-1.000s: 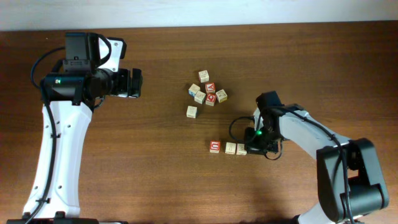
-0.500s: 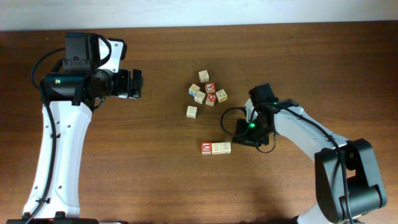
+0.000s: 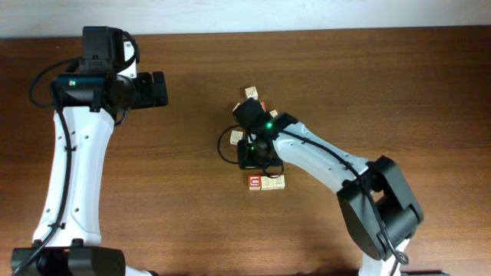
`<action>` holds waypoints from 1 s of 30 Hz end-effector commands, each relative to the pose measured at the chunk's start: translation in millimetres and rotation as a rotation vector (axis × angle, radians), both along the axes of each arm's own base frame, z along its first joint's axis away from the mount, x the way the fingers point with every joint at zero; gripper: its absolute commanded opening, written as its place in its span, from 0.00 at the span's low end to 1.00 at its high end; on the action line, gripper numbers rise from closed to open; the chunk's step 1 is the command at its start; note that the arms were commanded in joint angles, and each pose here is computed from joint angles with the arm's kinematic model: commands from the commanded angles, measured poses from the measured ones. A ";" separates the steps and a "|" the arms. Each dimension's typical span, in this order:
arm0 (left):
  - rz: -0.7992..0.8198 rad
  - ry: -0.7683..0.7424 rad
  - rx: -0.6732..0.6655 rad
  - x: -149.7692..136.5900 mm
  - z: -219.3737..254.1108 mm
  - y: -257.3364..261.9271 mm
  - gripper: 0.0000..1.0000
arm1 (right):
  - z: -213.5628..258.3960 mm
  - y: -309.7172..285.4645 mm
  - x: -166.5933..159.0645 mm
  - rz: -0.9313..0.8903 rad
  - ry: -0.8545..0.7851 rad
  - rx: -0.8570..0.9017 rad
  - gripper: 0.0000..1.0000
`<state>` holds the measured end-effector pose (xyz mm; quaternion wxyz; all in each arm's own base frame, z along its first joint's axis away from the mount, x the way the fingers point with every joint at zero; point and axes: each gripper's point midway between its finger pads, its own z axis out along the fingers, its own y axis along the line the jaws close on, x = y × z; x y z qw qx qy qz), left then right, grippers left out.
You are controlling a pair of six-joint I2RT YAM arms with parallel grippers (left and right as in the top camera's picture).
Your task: Rotate 3 blocks
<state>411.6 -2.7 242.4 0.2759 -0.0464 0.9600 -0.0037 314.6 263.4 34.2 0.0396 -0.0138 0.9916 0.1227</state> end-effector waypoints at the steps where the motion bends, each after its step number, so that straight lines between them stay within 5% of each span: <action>1: 0.023 0.017 0.004 1.4 -6.5 3.1 0.99 | -6.2 -5.9 -0.3 -0.071 0.012 -0.050 0.04; 24: 0.022 0.017 0.004 1.5 -6.5 3.1 0.99 | -9.5 -3.5 -14.8 -0.052 0.059 -0.061 0.04; 30: 0.022 0.017 0.004 1.5 -6.5 3.1 0.99 | -2.1 40.7 -31.1 0.250 0.019 0.077 0.05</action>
